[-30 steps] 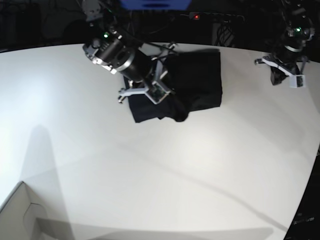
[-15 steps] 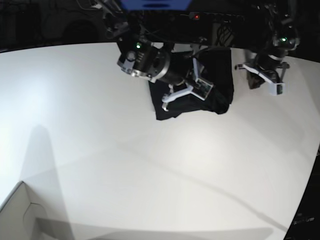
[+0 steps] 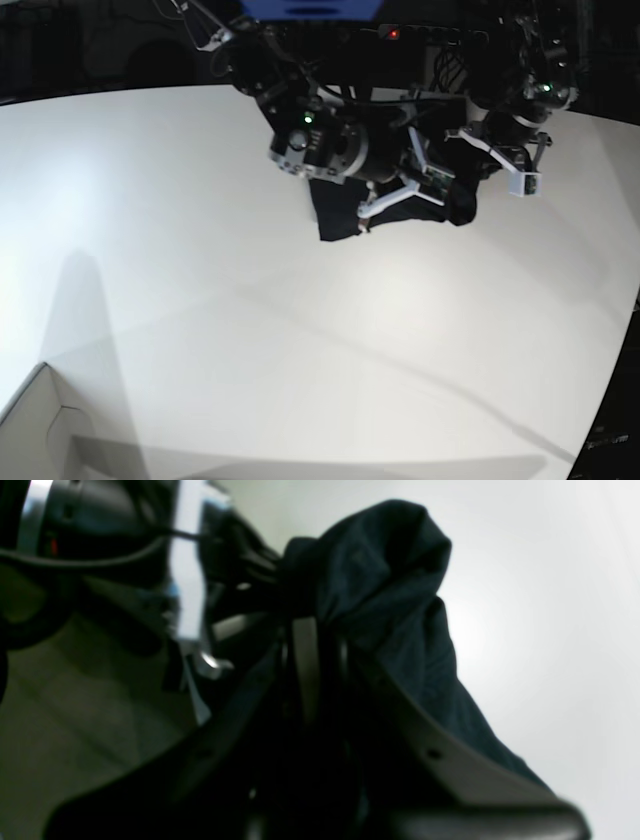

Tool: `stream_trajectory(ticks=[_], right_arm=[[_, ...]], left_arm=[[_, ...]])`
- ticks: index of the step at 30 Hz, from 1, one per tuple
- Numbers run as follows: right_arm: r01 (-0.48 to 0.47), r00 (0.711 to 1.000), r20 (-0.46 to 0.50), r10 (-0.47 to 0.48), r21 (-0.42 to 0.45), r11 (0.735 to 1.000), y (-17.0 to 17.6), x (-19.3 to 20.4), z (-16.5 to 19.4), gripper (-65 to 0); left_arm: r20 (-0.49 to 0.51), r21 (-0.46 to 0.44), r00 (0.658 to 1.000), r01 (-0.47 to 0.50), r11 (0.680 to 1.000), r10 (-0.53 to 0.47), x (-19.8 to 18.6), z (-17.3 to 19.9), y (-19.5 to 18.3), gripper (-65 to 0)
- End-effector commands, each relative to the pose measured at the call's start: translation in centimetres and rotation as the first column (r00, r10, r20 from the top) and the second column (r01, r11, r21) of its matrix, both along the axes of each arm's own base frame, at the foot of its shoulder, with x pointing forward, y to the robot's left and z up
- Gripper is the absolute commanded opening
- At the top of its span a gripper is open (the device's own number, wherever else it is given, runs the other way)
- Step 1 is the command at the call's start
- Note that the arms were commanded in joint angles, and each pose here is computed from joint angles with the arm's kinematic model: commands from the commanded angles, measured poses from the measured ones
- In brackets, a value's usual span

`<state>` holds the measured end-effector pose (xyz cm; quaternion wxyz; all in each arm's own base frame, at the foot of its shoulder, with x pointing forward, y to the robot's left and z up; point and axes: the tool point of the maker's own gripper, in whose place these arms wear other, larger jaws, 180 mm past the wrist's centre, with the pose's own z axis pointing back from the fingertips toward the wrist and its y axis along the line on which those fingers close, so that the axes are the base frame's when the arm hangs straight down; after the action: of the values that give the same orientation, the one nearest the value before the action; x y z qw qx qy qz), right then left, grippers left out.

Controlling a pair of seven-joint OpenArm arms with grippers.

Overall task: Layout the t-shirt on the table in an organized manner, then fold the t-shirt properly
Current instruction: 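Lift the shirt end with the right gripper and fold it over the body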

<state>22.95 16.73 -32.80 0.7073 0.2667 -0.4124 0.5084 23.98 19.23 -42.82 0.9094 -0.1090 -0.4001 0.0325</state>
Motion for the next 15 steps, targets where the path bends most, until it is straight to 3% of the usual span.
stream_trajectory(ticks=[1,10,15], right_arm=[[-0.015,0.999,0.031,0.013,0.062,0.998,1.1,0.5,1.8,-65.0],[-0.045,0.999,0.032,0.043,0.059,0.997,1.8,1.6,1.8,-65.0],[-0.073,0.997,-0.013,0.075,0.125,0.989,2.8,0.8,2.4,-52.4]], left_arm=[[0.014,0.012,1.0,-0.001,1.0,0.001,0.1,0.5,0.4,-64.9],[-0.005,0.04,1.0,0.009,0.999,-0.009,-0.7,0.4,1.5,-64.9],[-0.006,0.043,1.0,0.01,0.999,-0.01,-0.7,0.3,1.5,-64.9]])
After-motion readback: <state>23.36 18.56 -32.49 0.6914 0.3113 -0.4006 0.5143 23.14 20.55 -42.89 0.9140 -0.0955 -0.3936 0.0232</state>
